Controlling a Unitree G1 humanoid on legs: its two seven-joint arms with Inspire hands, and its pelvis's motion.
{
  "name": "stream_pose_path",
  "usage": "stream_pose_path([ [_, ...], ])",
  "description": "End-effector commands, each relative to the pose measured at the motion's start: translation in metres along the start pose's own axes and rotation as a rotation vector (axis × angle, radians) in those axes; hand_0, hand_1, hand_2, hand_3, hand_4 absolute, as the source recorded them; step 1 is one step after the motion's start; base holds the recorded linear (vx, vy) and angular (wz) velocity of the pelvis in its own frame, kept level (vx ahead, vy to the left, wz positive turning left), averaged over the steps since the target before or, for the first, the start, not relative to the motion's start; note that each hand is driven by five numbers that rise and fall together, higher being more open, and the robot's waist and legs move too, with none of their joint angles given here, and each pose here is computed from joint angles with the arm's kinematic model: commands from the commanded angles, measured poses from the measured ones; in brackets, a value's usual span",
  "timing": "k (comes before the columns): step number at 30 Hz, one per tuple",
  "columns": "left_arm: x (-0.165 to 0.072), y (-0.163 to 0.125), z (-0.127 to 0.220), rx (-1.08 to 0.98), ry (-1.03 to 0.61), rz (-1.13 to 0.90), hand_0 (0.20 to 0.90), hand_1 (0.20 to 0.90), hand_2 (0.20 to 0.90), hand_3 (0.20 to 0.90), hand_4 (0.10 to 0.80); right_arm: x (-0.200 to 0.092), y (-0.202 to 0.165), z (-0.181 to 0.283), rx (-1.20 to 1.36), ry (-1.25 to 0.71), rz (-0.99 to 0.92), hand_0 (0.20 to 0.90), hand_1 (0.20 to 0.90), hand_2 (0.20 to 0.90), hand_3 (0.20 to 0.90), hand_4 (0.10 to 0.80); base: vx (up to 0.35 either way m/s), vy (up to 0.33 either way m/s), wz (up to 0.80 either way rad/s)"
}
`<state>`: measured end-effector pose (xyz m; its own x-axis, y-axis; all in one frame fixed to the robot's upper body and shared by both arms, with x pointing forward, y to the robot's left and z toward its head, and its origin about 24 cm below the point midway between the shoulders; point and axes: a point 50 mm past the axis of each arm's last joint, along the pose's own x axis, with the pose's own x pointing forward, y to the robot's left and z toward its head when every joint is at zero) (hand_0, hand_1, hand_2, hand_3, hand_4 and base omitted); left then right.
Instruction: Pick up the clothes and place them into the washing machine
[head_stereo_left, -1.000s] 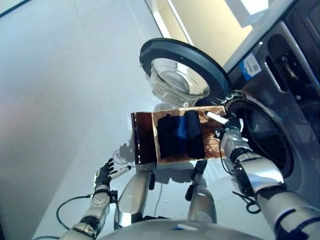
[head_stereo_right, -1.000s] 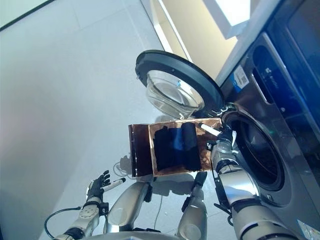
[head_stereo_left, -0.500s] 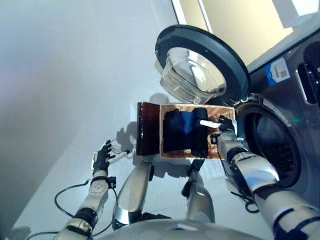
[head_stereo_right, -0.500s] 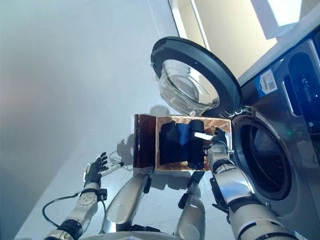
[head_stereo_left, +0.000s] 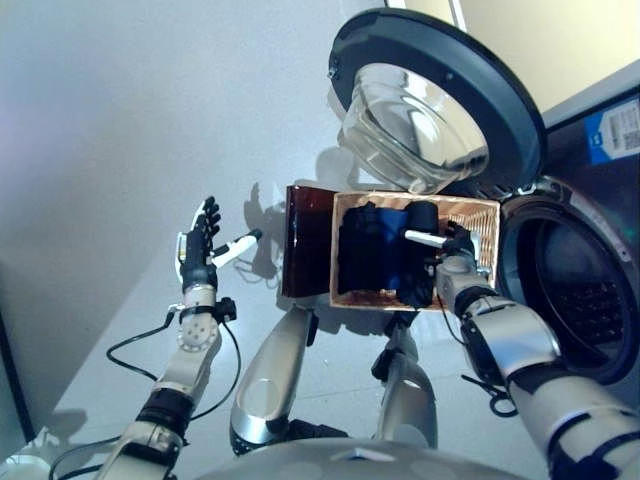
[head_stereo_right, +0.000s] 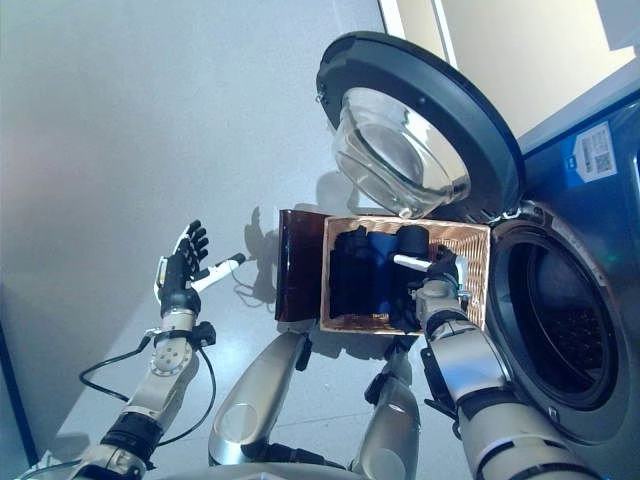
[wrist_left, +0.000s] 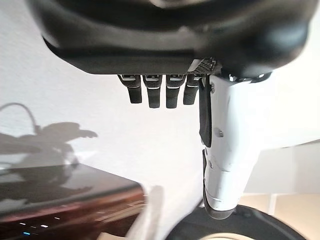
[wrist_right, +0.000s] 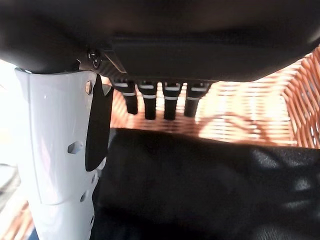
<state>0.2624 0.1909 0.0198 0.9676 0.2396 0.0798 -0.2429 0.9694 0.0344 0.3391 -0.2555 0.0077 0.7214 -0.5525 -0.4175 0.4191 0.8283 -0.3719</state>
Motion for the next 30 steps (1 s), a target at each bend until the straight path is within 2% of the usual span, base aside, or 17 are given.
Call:
stream_pose_path([
  [1, 0.001, 0.006, 0.031, -0.093, -0.183, 0.060, 0.900, 0.900, 0.900, 0.900, 0.800, 0.009, -0.035, 0.019, -0.017, -0.054, -0.132, 0.900, 0.900, 0.900, 0.900, 0.800, 0.063, 0.013, 0.03],
  [3, 0.002, 0.003, 0.041, -0.106, -0.226, 0.048, 0.900, 0.900, 0.900, 0.900, 0.800, 0.010, -0.037, 0.016, -0.019, -0.040, -0.141, 0.900, 0.900, 0.900, 0.900, 0.800, 0.055, 0.012, 0.04],
  [4, 0.002, 0.002, 0.044, -0.118, -0.244, 0.048, 0.900, 0.900, 0.900, 0.900, 0.800, 0.010, -0.041, 0.014, -0.029, -0.031, -0.153, 0.598, 0.598, 0.598, 0.598, 0.584, 0.031, 0.013, 0.08],
  [6, 0.001, 0.001, 0.047, -0.130, -0.257, 0.045, 0.900, 0.900, 0.900, 0.900, 0.800, 0.011, -0.044, 0.013, -0.030, -0.027, -0.161, 0.477, 0.477, 0.477, 0.477, 0.498, 0.040, 0.019, 0.07],
  [7, 0.000, -0.001, 0.050, -0.140, -0.268, 0.037, 0.900, 0.900, 0.900, 0.900, 0.800, 0.011, -0.046, 0.012, -0.035, -0.024, -0.166, 0.439, 0.439, 0.439, 0.439, 0.471, 0.037, 0.019, 0.08],
  [11, -0.003, -0.002, 0.043, -0.140, -0.239, 0.036, 0.900, 0.900, 0.900, 0.900, 0.800, 0.012, -0.049, 0.014, -0.042, -0.026, -0.170, 0.464, 0.464, 0.464, 0.464, 0.488, 0.040, 0.020, 0.07],
  [13, -0.004, -0.002, 0.040, -0.136, -0.225, 0.032, 0.900, 0.900, 0.900, 0.900, 0.800, 0.012, -0.049, 0.014, -0.041, -0.024, -0.172, 0.420, 0.420, 0.420, 0.420, 0.457, 0.027, 0.003, 0.05],
  [14, -0.005, -0.004, 0.040, -0.145, -0.222, 0.022, 0.900, 0.900, 0.900, 0.900, 0.800, 0.012, -0.050, 0.012, -0.047, -0.023, -0.175, 0.200, 0.200, 0.200, 0.200, 0.300, 0.025, -0.001, 0.04],
  [30, -0.017, 0.009, 0.020, -0.130, -0.130, 0.047, 0.900, 0.900, 0.900, 0.900, 0.800, 0.013, -0.060, -0.001, -0.048, 0.020, -0.212, 0.200, 0.200, 0.200, 0.200, 0.300, 0.001, 0.004, -0.02],
])
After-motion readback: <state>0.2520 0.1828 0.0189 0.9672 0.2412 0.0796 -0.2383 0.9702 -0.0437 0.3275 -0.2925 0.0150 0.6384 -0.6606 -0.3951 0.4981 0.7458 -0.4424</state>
